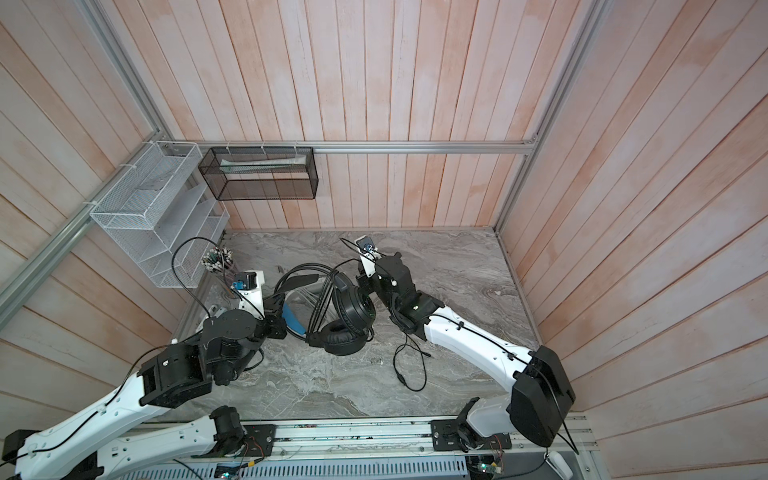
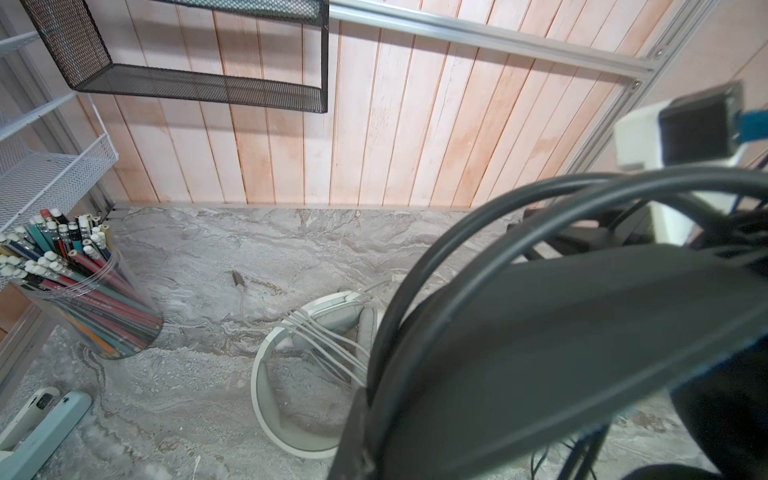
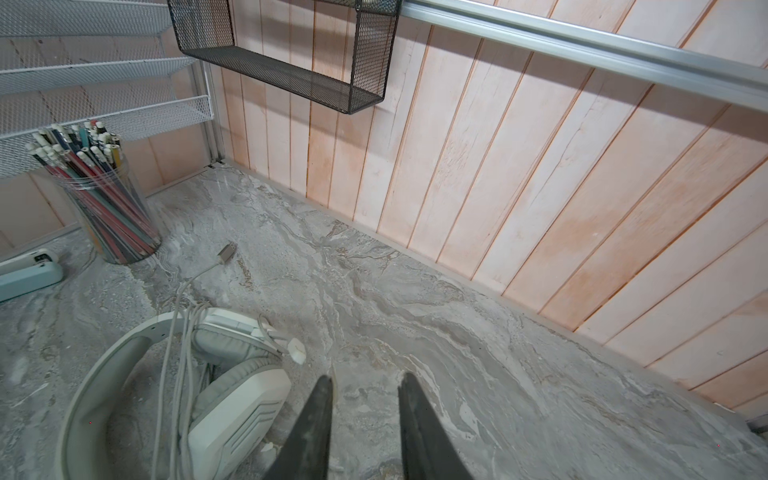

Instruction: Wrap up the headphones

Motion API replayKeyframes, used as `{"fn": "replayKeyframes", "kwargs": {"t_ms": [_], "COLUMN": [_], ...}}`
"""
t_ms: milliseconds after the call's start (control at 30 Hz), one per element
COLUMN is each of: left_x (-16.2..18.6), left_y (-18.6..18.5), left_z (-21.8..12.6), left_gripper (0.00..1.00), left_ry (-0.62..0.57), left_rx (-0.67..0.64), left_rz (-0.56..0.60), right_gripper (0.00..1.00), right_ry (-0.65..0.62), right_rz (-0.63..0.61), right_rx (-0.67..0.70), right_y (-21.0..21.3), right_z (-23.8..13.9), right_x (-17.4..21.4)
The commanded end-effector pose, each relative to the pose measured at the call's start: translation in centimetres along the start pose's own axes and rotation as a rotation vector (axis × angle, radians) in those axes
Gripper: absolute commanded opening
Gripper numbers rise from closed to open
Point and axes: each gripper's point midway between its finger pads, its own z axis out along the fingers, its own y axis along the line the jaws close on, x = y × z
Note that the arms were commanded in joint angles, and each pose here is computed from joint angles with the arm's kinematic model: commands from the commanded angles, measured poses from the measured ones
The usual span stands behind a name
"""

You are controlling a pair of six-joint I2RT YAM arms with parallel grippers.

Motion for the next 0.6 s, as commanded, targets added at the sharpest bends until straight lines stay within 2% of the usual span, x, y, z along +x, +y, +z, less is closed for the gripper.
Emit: {"fn": "replayKeyframes", "kwargs": {"t_ms": [0,100,367,567], "left_x": [-5.1,-6.2,-8.1,-9.9], "left_y": [-0.8,-1.4,-2.3,-2.7], "left_z": [-2.2,-2.7,-3.4,-3.8], "left_gripper": [0.0,0.0,0.0,0.0], "left_ry": [-0.12,-0.136,-0.158,-0.19], "left_rx": [0.091,0.128,0.185,0.198], "left_rz": [-0.155,-0.199,-0.277,-0.311], "right_gripper": [0.23,0.23,0.29,0.28], "right_ry": [-0.043,-0.04,-0.067,-0.064], "right_rz": [0.07,0.102,0.171,0.214], "right_rx": [-0.034,-0.078,-0.2,-0.243], "right_y": [0.2,1.1,3.1,3.9], "right_z": [-0.2,0.0,-0.5,-0.8], "right_x": [-0.3,0.6,2.0,3.9]}}
